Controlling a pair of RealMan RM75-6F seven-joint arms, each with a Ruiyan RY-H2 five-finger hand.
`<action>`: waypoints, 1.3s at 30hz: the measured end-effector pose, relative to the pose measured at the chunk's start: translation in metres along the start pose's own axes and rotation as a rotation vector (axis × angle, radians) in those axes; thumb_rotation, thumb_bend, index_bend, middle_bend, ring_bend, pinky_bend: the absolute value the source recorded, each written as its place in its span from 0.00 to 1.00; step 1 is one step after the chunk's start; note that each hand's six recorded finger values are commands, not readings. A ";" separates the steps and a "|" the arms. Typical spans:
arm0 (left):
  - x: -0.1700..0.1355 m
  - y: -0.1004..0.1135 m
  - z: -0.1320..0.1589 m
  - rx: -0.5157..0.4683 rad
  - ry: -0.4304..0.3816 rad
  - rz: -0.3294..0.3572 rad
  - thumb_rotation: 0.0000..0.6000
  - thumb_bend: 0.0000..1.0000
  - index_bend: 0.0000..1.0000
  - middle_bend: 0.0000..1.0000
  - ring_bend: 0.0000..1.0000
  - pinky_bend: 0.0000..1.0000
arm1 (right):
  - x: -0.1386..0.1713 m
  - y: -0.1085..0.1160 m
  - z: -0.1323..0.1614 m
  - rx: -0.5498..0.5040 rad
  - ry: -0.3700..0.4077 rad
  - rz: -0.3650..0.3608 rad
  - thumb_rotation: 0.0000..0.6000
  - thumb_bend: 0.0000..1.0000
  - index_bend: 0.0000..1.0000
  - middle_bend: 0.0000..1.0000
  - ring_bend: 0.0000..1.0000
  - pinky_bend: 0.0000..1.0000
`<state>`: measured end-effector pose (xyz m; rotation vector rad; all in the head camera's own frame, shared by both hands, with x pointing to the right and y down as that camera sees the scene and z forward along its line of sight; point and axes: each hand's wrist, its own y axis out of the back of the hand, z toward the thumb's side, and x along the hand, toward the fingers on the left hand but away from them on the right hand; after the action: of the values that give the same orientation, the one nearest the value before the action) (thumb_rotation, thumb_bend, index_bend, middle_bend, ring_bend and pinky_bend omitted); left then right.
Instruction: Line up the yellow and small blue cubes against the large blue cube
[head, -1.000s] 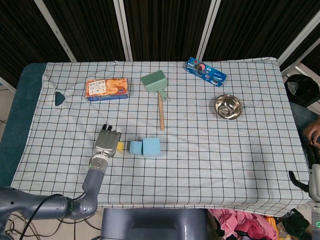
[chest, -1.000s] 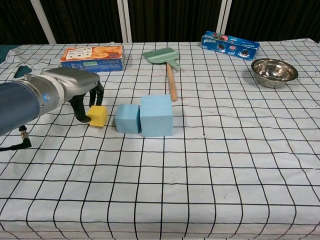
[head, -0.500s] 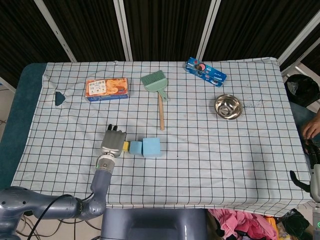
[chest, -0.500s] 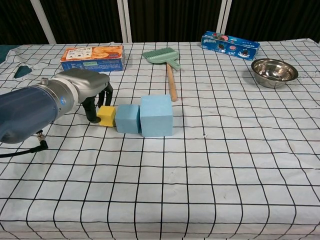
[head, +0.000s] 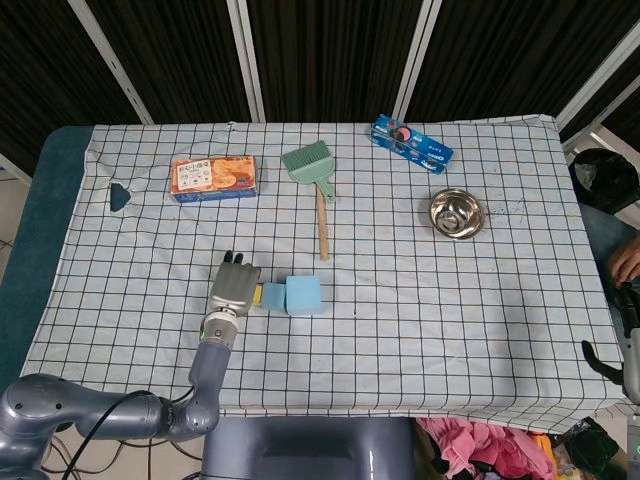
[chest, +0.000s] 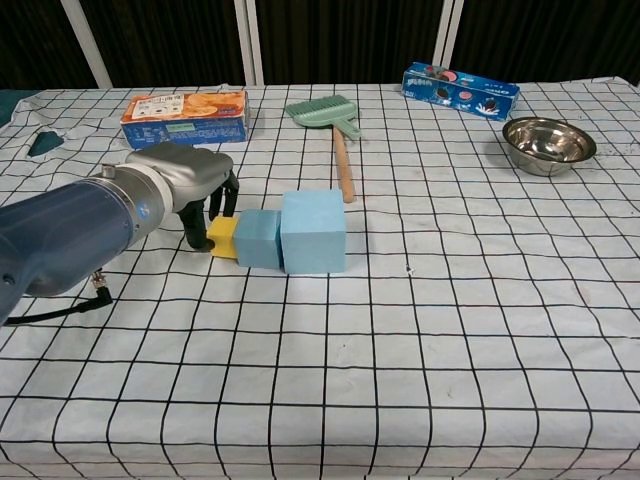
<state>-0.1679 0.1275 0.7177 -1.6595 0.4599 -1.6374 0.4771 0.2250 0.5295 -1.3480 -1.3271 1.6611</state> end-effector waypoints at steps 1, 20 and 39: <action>0.000 0.000 0.001 -0.002 -0.001 0.000 1.00 0.31 0.47 0.42 0.15 0.13 | 0.000 0.000 0.000 -0.001 0.000 -0.001 1.00 0.23 0.12 0.11 0.26 0.17; -0.006 -0.003 0.007 -0.025 0.004 0.011 1.00 0.26 0.47 0.43 0.15 0.13 | 0.000 0.001 -0.001 -0.010 -0.001 -0.007 1.00 0.23 0.12 0.11 0.26 0.17; -0.007 -0.006 0.012 -0.028 0.019 0.011 1.00 0.15 0.37 0.40 0.15 0.13 | 0.000 0.002 -0.002 -0.015 -0.007 -0.012 1.00 0.23 0.12 0.11 0.26 0.17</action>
<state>-0.1588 0.1394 0.7189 -1.6601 0.5026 -1.6468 0.4795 0.2245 0.5274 -1.3419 -1.3517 1.6520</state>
